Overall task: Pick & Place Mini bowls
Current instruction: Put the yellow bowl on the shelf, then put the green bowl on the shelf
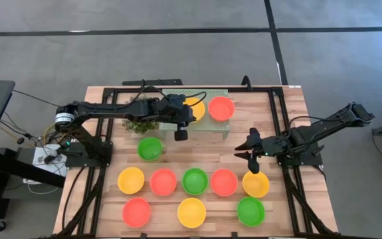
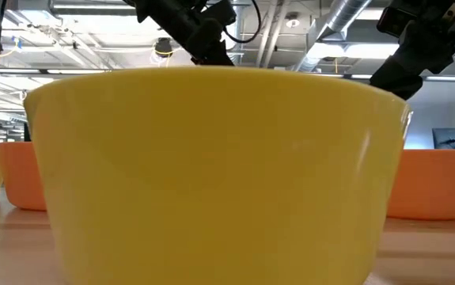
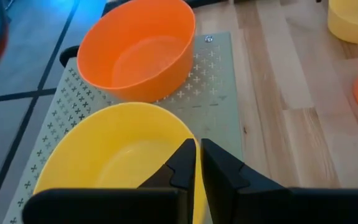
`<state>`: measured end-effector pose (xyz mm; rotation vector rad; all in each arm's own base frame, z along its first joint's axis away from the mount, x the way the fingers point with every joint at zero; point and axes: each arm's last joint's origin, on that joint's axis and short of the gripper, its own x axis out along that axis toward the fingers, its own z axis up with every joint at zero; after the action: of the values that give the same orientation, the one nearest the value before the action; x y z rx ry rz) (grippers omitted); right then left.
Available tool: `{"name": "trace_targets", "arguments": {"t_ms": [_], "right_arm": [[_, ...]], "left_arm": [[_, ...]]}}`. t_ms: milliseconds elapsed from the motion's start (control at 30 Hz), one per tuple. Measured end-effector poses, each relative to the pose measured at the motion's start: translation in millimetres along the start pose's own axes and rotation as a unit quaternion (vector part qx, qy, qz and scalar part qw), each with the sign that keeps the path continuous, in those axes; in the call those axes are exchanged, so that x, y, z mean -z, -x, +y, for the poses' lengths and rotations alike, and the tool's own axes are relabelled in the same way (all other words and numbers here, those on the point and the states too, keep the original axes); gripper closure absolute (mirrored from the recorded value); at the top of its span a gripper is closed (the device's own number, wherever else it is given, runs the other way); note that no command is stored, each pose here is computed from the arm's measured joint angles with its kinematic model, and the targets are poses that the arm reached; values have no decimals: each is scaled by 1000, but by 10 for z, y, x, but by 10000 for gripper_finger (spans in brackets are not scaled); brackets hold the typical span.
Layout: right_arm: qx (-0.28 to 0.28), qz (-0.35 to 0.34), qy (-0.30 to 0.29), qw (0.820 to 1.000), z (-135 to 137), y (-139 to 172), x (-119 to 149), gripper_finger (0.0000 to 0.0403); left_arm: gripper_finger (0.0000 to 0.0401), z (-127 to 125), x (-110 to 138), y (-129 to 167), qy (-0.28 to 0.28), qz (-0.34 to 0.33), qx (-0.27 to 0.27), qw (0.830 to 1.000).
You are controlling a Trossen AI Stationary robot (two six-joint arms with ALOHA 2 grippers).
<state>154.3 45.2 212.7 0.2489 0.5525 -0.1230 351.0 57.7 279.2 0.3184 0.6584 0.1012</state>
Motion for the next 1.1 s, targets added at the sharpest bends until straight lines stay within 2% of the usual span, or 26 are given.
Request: {"name": "trace_targets", "arguments": {"t_ms": [200, 400, 533, 667, 800, 933, 1100], "right_arm": [[0, 0, 0, 1000, -1, 0, 1, 285], [2, 0, 0, 1000, -2, -2, 3, 285], [2, -1, 0, 1000, -2, -2, 2, 285], [2, 0, 0, 1000, -2, -3, 3, 285], [2, 0, 0, 1000, -2, -3, 3, 285], [2, 0, 0, 1000, -2, -3, 3, 285], [2, 0, 1, 1000, -1, -3, 4, 285]], "left_arm": [[374, -144, -119, 147, -16, -20, -7, 1000], [374, -387, -272, 447, -38, -55, 21, 998], [357, -537, -265, 664, -31, -38, 40, 998], [322, -668, -125, 838, 13, -6, 62, 998], [295, -865, 115, 945, 71, 26, 90, 993], [285, -1083, 394, 1028, 153, 59, 136, 977], [284, -1327, 770, 1056, 226, 113, 147, 956]]}}
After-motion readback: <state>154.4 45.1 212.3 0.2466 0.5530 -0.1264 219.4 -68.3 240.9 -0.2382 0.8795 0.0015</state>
